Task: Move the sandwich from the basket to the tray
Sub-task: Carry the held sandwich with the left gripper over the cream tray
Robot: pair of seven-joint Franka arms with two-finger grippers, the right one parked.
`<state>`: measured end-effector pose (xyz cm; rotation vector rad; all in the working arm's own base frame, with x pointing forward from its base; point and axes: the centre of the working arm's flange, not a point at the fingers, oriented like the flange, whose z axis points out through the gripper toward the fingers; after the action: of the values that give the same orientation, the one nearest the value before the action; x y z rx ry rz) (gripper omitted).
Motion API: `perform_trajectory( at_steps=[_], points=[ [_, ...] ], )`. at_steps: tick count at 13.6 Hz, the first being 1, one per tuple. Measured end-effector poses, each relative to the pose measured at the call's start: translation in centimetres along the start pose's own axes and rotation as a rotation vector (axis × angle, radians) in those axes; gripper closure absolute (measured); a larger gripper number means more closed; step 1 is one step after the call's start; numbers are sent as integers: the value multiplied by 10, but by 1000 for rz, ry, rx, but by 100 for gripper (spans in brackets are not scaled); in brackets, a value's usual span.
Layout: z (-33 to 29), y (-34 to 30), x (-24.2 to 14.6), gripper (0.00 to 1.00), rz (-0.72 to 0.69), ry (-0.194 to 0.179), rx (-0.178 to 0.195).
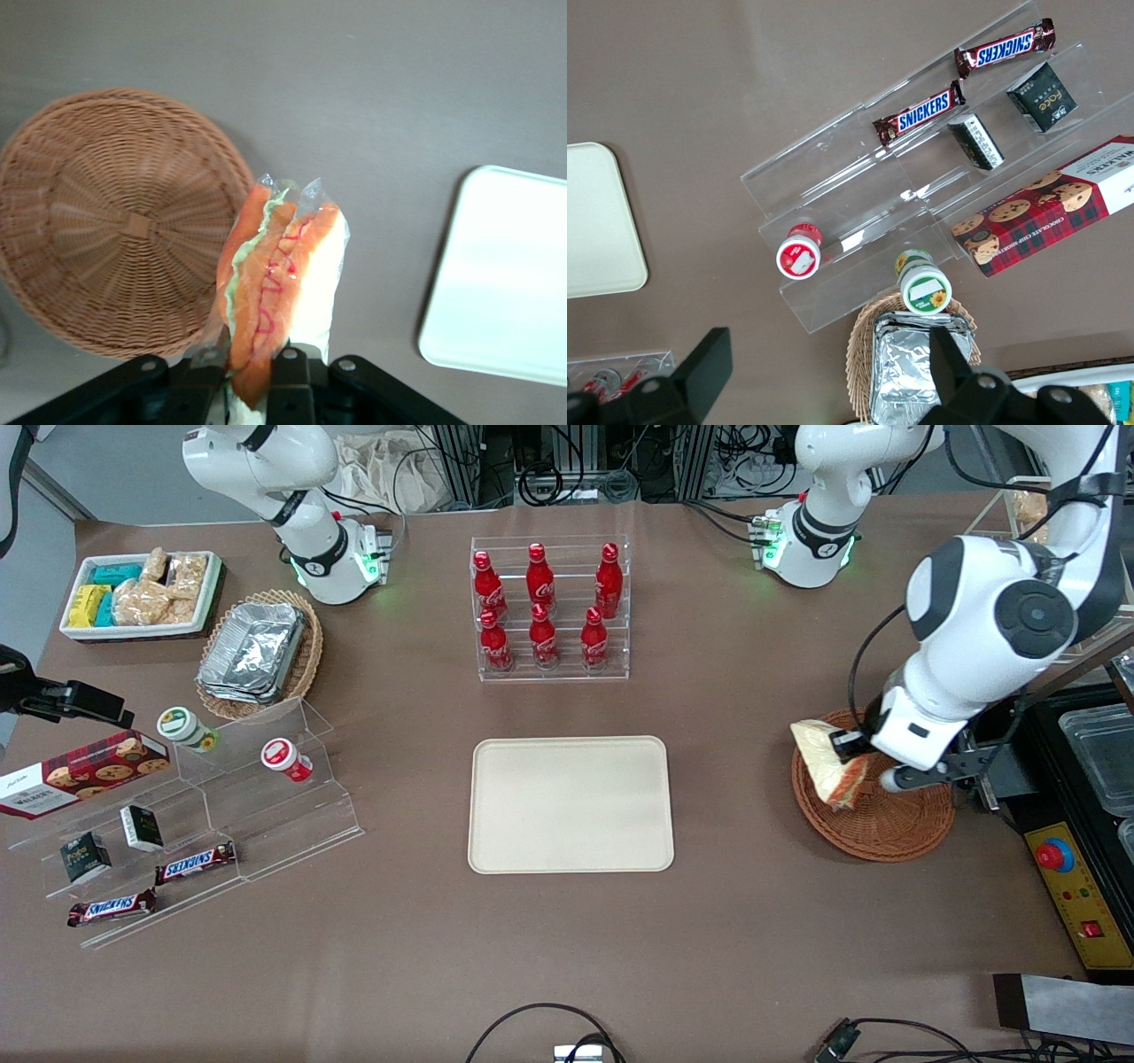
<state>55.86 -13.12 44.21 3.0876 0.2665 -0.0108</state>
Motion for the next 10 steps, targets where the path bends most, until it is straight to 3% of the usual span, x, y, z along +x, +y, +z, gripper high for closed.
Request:
perform_trajectory(
  at_steps=[10],
  points=[
    [13,103,-22,85,155,0,-1]
  ],
)
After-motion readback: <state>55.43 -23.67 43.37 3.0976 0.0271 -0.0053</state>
